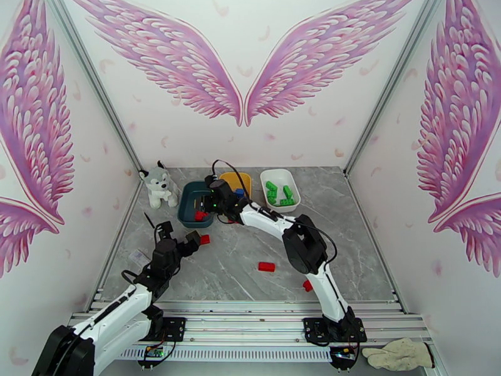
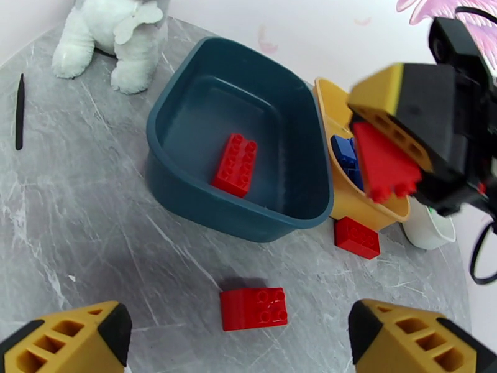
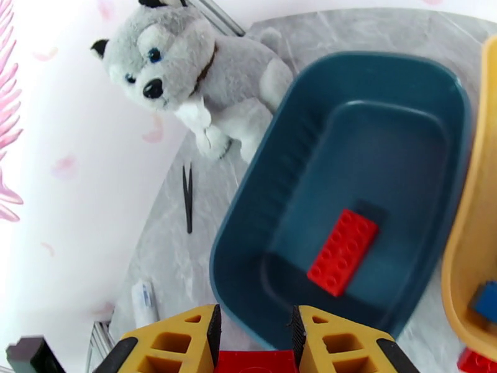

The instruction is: Sort the legos into containers by color

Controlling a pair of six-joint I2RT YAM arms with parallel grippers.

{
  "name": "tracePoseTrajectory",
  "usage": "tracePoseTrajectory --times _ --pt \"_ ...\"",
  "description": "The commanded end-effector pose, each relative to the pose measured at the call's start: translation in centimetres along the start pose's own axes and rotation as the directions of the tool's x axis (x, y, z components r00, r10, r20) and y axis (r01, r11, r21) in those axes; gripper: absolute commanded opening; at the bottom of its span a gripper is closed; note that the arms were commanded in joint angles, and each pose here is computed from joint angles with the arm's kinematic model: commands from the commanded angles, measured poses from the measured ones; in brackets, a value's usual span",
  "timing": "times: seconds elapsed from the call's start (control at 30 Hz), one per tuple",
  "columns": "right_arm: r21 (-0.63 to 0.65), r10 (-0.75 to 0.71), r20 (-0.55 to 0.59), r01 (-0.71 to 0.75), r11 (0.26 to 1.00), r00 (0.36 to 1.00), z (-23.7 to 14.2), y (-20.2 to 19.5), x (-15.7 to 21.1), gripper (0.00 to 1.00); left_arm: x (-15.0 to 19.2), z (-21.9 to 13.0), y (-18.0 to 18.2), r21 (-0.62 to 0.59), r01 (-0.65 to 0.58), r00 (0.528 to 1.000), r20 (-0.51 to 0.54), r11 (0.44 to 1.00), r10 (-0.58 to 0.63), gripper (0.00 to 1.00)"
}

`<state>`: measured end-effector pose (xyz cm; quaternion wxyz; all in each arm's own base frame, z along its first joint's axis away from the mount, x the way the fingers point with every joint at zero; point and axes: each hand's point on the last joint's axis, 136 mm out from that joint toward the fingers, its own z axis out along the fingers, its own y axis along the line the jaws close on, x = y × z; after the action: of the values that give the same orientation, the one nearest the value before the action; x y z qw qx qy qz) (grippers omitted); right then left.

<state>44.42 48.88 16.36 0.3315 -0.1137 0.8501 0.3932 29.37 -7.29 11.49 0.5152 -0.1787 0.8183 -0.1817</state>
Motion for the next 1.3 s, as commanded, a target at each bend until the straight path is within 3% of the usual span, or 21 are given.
tracePoseTrajectory --times 0.0,0.13,0.27,0.43,0.6,0.83,1.03,1.27 --pt "0.007 0.011 -0.014 -0.011 1.000 1.000 0.7 -0.4 -1.2 0.40 0.8 -0.3 1.1 -0.032 -0.009 1.000 -0.029 0.999 0.008 0.99" --pt "0.021 -0.025 0.003 0.025 0.999 1.000 0.1 -0.2 -2.2 0.65 0.5 -0.1 0.8 -0.028 -0.022 0.999 -0.031 0.999 0.021 0.99" --pt "0.029 -0.064 0.020 0.063 0.998 0.998 -2.0 0.4 -2.8 0.75 0.5 0.4 0.5 -0.028 -0.044 0.998 -0.046 0.999 0.043 0.99" --pt "0.078 -0.100 0.038 0.097 0.992 0.994 -6.3 -0.4 -1.5 0.78 1.3 1.8 0.0 -0.027 -0.084 0.992 -0.101 0.996 0.081 0.98" --pt "0.252 -0.122 0.023 0.112 0.961 0.992 -12.0 -4.3 1.6 0.79 2.7 3.6 -1.4 -0.027 -0.149 0.979 -0.142 0.989 0.143 0.95" --pt "0.553 -0.144 -0.117 0.185 0.813 0.983 -19.6 -12.3 8.1 0.88 4.7 5.2 -6.6 0.039 -0.233 0.959 -0.155 0.972 0.236 0.93" --pt "0.578 -0.112 -0.212 0.217 0.786 0.971 -22.6 -15.4 13.7 0.90 5.7 6.2 -9.6 0.103 -0.241 0.952 -0.167 0.965 0.256 0.93" --pt "0.615 -0.033 -0.235 0.176 0.769 0.971 -23.6 -18.3 18.3 0.92 5.9 7.3 -11.4 0.152 -0.242 0.947 -0.179 0.958 0.267 0.93"
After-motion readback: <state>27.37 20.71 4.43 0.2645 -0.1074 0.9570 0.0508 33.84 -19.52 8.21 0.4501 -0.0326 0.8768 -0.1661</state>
